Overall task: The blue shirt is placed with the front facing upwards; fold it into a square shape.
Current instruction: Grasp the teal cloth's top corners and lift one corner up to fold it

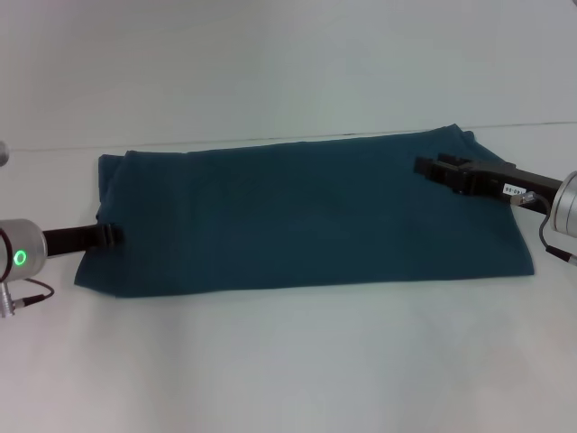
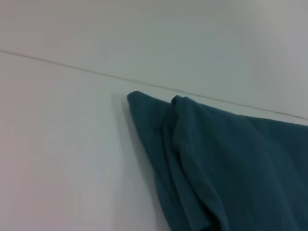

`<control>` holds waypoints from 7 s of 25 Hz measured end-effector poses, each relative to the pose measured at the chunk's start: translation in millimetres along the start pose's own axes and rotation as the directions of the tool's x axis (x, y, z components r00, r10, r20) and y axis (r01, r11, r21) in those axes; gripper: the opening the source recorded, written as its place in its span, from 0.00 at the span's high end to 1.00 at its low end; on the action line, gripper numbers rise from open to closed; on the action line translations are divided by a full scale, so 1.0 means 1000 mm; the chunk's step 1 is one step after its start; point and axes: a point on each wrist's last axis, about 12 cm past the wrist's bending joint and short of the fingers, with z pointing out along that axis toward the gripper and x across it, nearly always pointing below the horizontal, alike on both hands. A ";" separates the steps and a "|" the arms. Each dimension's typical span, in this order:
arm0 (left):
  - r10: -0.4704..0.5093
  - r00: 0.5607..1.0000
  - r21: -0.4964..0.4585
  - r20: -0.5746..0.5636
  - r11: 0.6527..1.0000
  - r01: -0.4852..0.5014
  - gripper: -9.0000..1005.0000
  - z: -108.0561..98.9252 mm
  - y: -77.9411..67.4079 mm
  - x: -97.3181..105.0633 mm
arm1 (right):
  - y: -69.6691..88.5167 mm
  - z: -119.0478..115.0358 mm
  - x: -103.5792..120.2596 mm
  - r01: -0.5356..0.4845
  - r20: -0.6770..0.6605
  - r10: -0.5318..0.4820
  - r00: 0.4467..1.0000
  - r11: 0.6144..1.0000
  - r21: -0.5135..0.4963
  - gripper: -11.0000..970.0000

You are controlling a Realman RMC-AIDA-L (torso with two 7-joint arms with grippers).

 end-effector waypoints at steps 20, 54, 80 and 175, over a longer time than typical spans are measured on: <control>0.068 0.997 0.107 0.047 0.992 -0.073 0.99 0.002 -0.033 -0.018 | -0.003 -0.004 -0.003 -0.012 0.021 0.011 1.000 1.000 0.014 0.62; 0.132 0.987 0.226 0.094 0.962 -0.151 0.99 -0.026 -0.061 -0.043 | 0.005 -0.003 0.032 0.239 0.271 -0.280 0.921 0.955 0.176 0.69; 0.167 0.967 0.356 0.194 0.906 -0.228 0.99 -0.086 -0.097 -0.065 | 0.102 0.088 0.063 0.349 0.087 -0.343 0.935 0.935 -0.068 0.96; 0.140 0.951 0.423 0.277 0.871 -0.251 0.99 -0.115 -0.087 -0.061 | 0.168 0.087 0.099 0.139 0.018 -0.141 0.990 0.937 -0.320 0.96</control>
